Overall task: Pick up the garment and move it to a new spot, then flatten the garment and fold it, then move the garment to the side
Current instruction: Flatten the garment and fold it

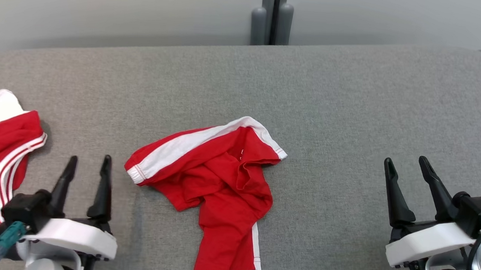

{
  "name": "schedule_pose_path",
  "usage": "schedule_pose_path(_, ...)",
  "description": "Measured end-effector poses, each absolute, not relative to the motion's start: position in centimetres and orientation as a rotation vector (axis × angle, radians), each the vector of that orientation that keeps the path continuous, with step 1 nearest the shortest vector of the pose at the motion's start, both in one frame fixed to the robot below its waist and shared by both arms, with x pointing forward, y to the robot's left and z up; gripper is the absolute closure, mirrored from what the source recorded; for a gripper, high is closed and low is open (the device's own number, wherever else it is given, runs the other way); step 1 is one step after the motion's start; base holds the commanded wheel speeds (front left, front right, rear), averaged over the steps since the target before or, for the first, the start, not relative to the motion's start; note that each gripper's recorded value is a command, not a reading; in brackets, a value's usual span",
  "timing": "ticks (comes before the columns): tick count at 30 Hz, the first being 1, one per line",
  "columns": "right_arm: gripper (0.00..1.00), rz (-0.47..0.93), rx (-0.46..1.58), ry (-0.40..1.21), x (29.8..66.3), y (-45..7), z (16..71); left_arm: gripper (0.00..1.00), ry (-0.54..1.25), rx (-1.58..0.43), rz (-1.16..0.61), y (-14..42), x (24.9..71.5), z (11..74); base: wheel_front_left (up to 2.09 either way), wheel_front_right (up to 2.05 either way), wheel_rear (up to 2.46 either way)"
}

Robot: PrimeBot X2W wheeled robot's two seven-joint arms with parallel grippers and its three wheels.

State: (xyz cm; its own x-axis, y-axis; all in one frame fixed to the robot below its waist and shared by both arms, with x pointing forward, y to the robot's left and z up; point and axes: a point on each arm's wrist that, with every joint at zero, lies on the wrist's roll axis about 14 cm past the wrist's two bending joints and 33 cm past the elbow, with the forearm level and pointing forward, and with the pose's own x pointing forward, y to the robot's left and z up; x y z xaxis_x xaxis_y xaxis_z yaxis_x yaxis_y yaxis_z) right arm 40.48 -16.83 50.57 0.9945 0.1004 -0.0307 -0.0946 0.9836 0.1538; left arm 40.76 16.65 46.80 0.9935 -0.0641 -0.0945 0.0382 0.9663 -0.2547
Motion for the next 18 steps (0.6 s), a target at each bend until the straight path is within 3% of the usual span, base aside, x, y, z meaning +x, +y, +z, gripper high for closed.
schedule_pose_path(6,0.0,0.114,0.14,0.023,39.8,-16.4,51.6,0.0,0.029,-0.202,-0.032,18.4,39.5,49.2,0.0,0.0,0.0)
schedule_pose_path(18,0.0,0.131,0.138,0.023,38.6,-15.8,52.0,0.0,0.073,-0.127,-0.039,19.0,37.1,49.2,0.0,0.0,0.0)
